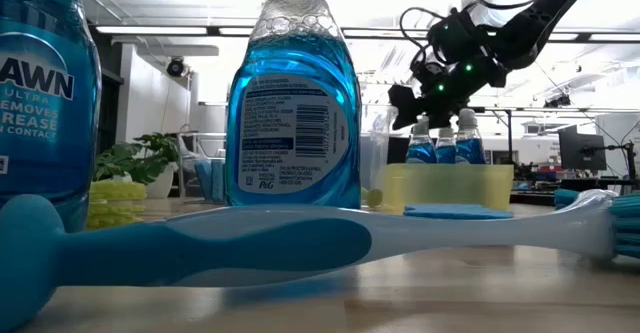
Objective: Pick & Place Kitchen Sink Supplies
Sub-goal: Put the right blue dishwashing brush into the white bin
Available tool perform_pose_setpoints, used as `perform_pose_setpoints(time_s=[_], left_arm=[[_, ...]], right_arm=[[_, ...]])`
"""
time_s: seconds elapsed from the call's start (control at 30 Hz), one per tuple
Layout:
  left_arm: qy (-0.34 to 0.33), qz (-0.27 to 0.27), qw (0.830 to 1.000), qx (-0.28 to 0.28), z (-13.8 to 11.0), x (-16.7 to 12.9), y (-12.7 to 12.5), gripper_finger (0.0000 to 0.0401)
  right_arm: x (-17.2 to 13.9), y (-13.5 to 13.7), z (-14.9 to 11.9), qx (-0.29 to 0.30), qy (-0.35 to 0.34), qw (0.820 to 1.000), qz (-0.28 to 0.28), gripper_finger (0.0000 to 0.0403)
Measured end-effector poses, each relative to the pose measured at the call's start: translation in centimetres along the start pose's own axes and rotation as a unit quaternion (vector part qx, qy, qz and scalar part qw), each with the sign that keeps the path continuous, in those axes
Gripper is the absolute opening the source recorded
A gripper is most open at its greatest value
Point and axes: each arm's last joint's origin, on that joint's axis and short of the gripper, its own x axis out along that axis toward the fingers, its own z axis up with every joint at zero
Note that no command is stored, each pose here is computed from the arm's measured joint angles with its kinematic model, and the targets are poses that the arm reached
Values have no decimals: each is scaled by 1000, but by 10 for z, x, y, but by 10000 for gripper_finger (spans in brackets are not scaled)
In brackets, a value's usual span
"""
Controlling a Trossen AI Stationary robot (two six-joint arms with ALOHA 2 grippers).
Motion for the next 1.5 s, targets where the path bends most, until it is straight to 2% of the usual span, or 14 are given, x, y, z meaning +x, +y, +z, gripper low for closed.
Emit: perform_pose_setpoints(time_s=[0.3, 0.73, 1.07, 1.27, 1.37, 1.5], left_arm=[[0, -1, 1000, 0, 0, 0, 0, 214], [-2, -2, 1000, -4, 1, 0, 0, 214], [17, -76, 996, -43, 2, -17, 27, 214], [22, -116, 991, -56, -8, -23, 39, 214], [21, -143, 987, -68, -19, -23, 41, 214], [5, -191, 977, -89, -38, -23, 43, 214]], right_arm=[[-26, -6, 25, -10, -38, 999, 6, 244], [-96, -24, 64, 1, -98, 994, 46, 244], [-145, -35, 69, 32, -94, 987, 129, 244], [-176, -26, 88, 20, -39, 983, 178, 244], [-192, -18, 106, 30, -19, 977, 209, 244], [-209, -9, 124, 63, 44, 970, 232, 244]])
